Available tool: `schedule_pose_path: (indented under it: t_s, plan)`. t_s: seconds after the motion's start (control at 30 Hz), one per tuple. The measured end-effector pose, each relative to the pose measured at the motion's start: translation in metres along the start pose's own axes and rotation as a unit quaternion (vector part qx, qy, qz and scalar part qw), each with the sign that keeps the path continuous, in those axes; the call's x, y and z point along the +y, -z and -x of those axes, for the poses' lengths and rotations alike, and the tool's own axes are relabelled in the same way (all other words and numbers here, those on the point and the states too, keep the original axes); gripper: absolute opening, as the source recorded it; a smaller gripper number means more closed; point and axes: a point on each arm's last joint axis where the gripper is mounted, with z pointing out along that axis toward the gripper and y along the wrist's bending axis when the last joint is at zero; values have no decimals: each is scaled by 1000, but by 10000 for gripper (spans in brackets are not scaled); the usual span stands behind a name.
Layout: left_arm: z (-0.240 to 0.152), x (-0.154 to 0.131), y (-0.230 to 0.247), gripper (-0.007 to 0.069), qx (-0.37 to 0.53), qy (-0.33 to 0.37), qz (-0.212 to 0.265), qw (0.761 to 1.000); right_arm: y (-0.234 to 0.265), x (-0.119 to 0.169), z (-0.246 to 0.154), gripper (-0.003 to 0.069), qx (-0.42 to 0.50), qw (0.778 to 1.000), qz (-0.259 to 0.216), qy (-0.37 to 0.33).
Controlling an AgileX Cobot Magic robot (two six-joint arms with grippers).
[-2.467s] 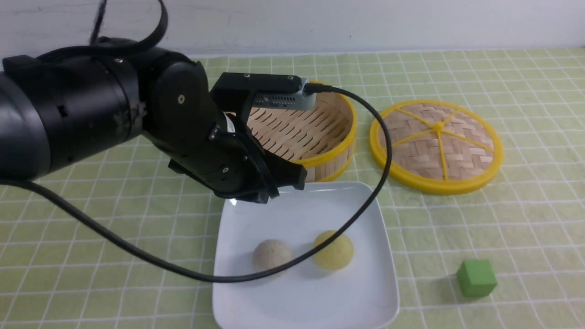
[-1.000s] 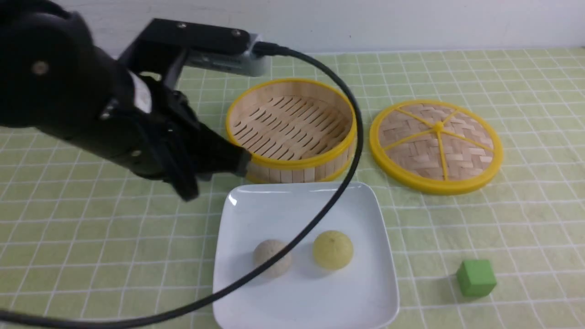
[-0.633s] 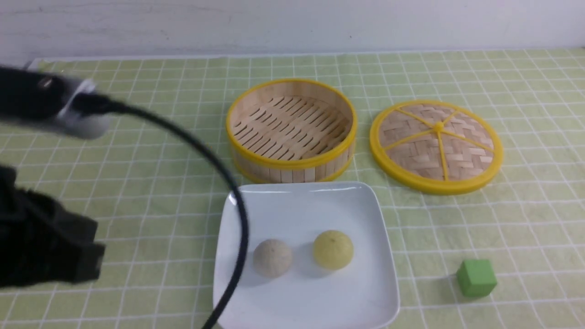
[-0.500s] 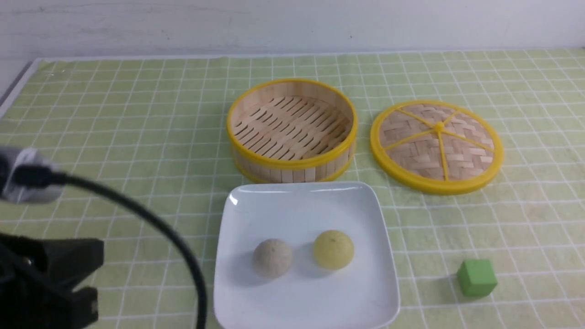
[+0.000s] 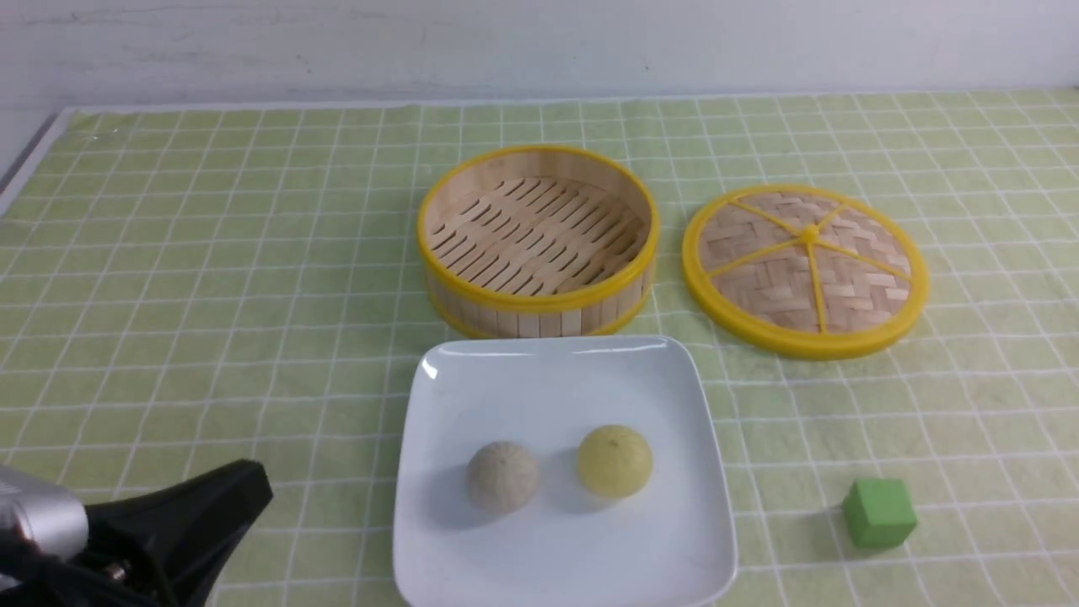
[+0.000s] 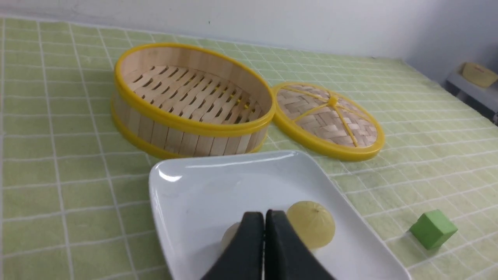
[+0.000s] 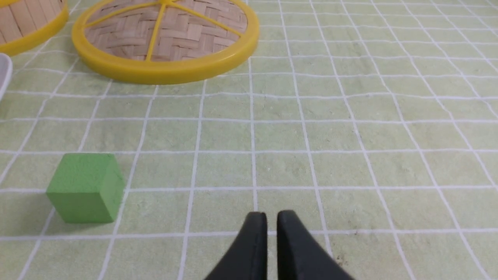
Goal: Put the steamed buns into the plate on the green tablecloth.
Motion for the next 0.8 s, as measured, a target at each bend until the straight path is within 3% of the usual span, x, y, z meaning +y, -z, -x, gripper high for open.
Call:
schedule_pose_path:
  t_s: [0.33,0.47,0.8]
  plan:
    - [-6,3,0,38,32,-8,17,999,0,0,0,83,0,1000,0,1]
    - [-8,9,1,42,43,-29,48,998,0,0,0,91,0,1000,0,1]
    - [-34,43,33,53,-7,-54,236,970,0,0,0,102,0,1000,-1,1]
